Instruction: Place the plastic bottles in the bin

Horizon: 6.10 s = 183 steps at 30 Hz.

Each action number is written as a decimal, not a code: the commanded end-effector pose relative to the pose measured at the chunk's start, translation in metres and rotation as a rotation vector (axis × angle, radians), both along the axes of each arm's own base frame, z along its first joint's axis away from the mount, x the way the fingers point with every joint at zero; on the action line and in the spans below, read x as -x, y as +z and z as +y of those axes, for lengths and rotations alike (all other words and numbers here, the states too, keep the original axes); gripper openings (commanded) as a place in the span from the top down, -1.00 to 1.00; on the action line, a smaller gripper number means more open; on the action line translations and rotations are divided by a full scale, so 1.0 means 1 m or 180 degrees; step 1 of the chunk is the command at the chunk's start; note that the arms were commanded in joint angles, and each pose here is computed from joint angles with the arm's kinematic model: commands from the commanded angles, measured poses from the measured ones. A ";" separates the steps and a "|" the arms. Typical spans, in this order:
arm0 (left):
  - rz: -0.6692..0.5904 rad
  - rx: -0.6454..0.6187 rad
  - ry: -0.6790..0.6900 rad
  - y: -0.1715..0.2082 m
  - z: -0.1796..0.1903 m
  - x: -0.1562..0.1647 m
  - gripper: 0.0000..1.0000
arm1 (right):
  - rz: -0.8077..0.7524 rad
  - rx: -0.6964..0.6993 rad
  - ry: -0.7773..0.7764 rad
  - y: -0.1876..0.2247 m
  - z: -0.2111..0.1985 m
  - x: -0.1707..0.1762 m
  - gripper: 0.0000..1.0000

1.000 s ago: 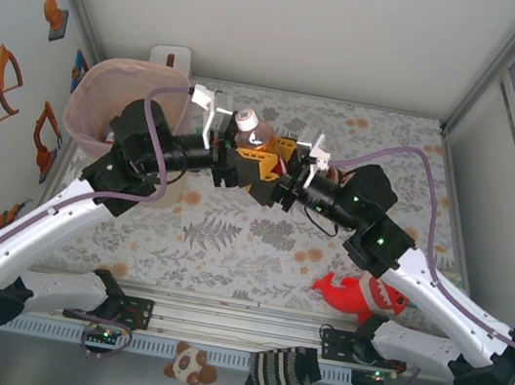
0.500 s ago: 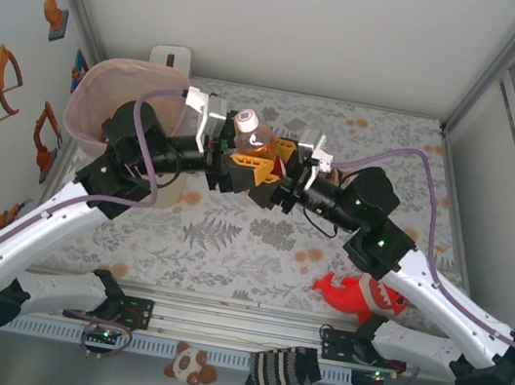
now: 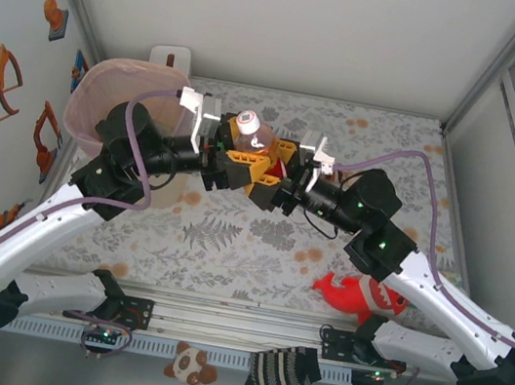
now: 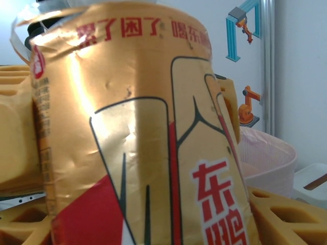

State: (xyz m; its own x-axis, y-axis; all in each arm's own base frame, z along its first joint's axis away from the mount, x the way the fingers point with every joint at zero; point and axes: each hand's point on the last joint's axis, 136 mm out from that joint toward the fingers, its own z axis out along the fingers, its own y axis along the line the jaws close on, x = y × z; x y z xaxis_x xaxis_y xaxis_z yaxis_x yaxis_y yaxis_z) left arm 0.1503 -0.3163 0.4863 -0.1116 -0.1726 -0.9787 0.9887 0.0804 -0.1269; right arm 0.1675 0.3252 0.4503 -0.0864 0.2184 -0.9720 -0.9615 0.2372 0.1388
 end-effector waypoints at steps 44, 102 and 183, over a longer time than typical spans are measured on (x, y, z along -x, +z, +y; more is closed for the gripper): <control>0.0511 -0.1956 0.3605 -0.044 0.200 -0.147 0.00 | 0.0178 0.0345 -0.0439 -0.026 -0.036 0.004 -0.52; 0.3041 -0.3970 0.3583 -0.281 0.324 -0.232 -0.46 | 0.0117 0.0498 -0.0467 -0.031 -0.035 0.003 -0.52; 0.2280 -0.0815 0.2356 -0.096 0.191 -0.150 -0.52 | 0.0810 0.5326 -0.0108 -0.384 -0.085 -0.244 -0.64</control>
State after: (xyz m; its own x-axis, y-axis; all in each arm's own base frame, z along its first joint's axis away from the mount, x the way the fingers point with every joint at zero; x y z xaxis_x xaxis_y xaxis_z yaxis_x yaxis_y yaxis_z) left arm 0.3040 -0.1201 0.3828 -0.6340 -0.2315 -0.7379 0.3596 0.7565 -0.5463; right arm 0.4083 0.2433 0.0668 -0.3041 -0.9473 -0.1011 -0.9383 0.3162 -0.1404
